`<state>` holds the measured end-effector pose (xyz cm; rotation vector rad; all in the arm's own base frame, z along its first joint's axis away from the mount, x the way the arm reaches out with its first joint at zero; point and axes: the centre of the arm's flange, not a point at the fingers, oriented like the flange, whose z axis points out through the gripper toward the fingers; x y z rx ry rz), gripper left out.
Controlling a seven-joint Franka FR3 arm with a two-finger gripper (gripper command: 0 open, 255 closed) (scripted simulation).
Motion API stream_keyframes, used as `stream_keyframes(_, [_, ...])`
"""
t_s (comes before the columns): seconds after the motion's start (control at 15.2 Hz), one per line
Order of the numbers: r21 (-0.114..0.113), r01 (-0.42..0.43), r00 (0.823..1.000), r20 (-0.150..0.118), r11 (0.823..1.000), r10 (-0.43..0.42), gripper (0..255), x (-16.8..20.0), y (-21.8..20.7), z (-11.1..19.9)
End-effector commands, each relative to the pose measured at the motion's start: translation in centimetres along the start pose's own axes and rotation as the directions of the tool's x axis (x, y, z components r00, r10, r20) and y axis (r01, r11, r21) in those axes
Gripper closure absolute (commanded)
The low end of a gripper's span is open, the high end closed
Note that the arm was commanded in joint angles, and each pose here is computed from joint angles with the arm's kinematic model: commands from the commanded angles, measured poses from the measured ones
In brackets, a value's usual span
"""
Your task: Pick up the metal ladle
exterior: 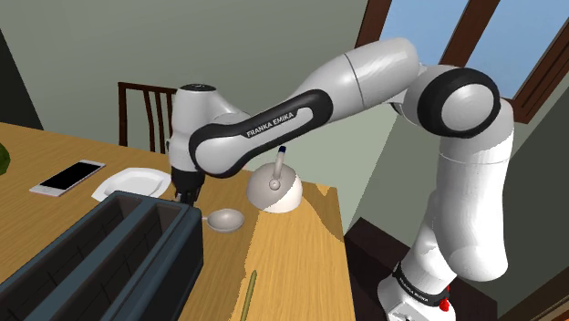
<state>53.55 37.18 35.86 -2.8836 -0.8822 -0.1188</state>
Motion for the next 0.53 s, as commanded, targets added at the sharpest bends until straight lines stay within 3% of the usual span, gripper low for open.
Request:
stream_keyframes(0.0, [0.0,0.0,1.0,0.001,1.0,0.0,255,0.1,0.0,-1.1])
stream_keyframes(0.46, [0.0,0.0,1.0,0.001,1.0,0.0,255,0.4,-0.3,-3.8])
